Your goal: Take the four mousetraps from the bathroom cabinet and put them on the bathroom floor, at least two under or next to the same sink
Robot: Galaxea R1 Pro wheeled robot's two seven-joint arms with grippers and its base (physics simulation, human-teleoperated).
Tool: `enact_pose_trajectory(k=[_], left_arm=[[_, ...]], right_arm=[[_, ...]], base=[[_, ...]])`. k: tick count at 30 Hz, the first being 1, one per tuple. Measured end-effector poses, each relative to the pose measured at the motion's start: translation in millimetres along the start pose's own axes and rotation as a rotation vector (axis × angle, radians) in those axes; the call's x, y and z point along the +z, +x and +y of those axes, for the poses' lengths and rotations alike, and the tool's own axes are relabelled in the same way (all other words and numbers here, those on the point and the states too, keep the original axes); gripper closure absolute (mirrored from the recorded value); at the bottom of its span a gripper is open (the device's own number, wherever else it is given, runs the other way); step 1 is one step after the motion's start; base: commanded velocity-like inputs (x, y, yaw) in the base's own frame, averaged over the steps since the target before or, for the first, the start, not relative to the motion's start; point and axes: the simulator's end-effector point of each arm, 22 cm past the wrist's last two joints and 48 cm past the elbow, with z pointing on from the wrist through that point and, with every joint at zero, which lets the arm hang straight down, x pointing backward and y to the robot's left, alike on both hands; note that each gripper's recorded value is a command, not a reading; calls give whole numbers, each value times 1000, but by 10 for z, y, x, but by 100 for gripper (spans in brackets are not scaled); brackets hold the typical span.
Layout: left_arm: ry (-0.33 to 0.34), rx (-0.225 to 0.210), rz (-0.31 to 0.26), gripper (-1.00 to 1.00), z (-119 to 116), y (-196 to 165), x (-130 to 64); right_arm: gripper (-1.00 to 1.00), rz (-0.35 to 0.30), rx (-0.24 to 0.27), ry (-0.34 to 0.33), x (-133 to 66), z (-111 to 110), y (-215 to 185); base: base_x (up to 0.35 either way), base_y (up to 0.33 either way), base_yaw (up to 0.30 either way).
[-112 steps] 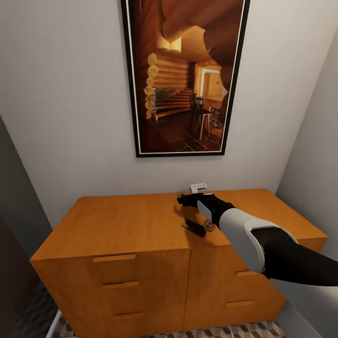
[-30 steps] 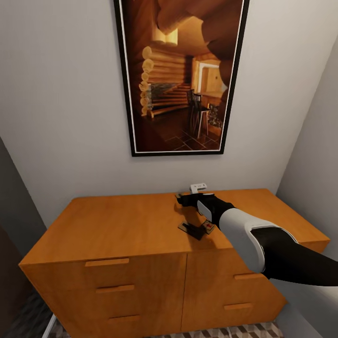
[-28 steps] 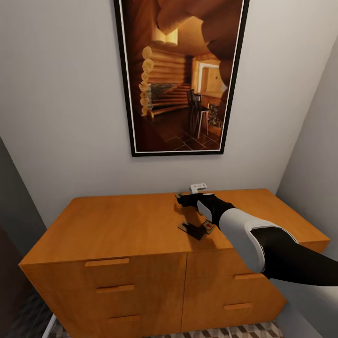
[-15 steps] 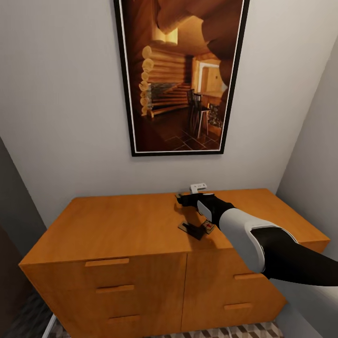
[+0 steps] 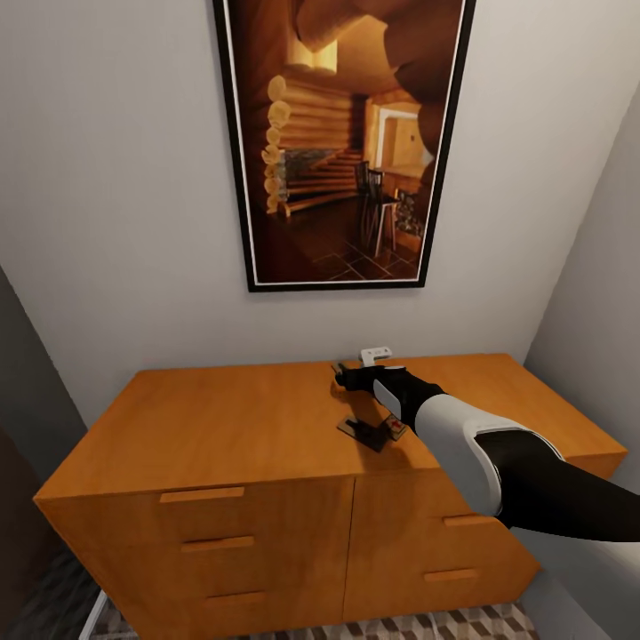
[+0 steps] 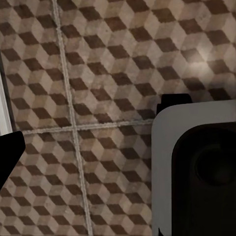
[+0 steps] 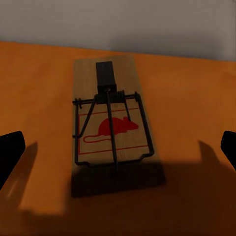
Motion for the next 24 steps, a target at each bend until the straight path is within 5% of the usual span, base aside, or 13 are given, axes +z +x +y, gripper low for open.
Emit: enact_pose_trajectory(k=[24], left_arm=[[1, 1, 9, -100, -2, 33, -1]], right_arm=[[-100, 9, 1, 0, 41, -5, 56]], base=[[0, 0, 0]])
